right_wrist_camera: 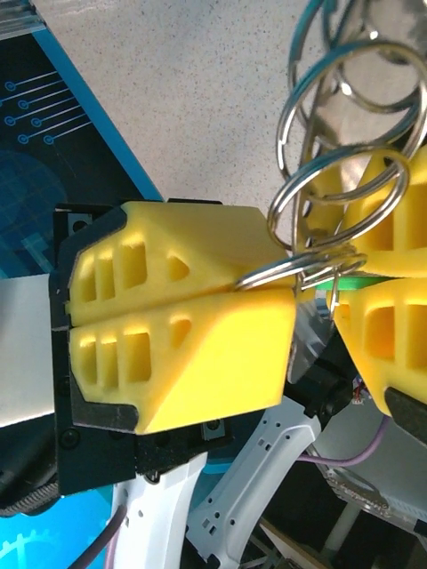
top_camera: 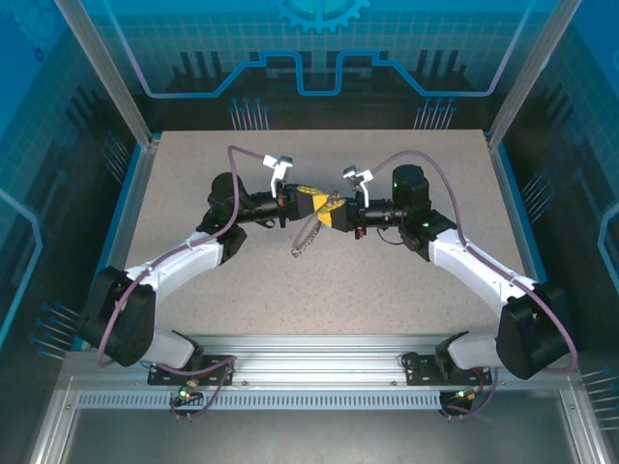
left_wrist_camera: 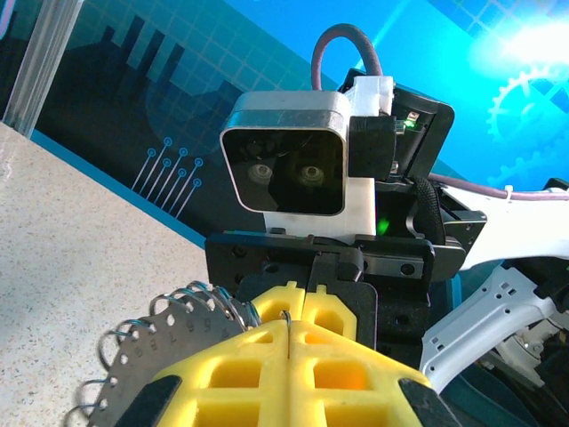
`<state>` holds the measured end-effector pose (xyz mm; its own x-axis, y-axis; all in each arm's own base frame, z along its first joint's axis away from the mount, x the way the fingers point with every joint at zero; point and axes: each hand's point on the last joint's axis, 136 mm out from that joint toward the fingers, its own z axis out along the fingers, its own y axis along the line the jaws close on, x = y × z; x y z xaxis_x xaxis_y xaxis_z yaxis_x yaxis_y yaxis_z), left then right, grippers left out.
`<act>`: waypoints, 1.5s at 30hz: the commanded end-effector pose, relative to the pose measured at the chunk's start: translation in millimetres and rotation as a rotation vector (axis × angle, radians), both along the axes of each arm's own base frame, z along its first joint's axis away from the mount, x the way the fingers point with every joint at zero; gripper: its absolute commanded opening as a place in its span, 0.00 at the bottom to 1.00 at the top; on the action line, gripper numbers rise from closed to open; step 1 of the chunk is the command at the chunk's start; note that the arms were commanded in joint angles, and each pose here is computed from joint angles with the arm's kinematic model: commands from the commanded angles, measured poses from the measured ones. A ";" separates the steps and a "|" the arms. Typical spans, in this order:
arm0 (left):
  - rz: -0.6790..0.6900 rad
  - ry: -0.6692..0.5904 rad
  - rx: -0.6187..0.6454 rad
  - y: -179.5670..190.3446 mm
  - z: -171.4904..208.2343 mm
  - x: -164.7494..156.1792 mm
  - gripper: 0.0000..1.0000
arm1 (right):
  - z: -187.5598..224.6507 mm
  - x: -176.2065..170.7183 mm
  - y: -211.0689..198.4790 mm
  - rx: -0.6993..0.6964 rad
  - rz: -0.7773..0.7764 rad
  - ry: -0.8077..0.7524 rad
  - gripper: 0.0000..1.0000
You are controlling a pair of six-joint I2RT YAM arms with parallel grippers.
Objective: Put the keys on the keyring
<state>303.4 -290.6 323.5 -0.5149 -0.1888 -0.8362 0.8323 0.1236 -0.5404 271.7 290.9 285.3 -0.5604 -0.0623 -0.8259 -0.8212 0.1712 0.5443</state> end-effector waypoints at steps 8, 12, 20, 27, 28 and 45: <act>0.059 -0.064 -0.130 3.8 30.5 -6.4 0.00 | 3.3 5.5 -3.9 -0.012 -0.071 -0.014 0.19; 0.109 -0.049 -0.209 11.7 35.8 -3.4 0.00 | 5.8 1.7 -18.2 -0.007 -0.118 -0.022 0.30; 0.133 -0.028 -0.311 18.3 44.2 -1.9 0.00 | 25.9 -4.5 -55.5 0.029 -0.271 -0.071 0.38; 0.146 -0.019 -0.333 13.9 46.4 -3.8 0.00 | 66.6 13.4 -67.1 0.138 -0.405 -0.107 0.37; 0.148 -0.017 -0.334 13.1 46.0 -3.4 0.00 | 70.7 16.3 -67.7 0.153 -0.417 -0.106 0.37; 0.135 -0.015 -0.335 4.4 43.1 -6.1 0.00 | 89.1 13.8 -37.9 0.225 -0.335 -0.112 0.39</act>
<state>302.9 -288.0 353.5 -0.5049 -0.4834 -0.7151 0.7938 0.0656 -0.6047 288.2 249.0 353.0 -0.4727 0.2732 -0.8378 -0.7643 0.3460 0.5441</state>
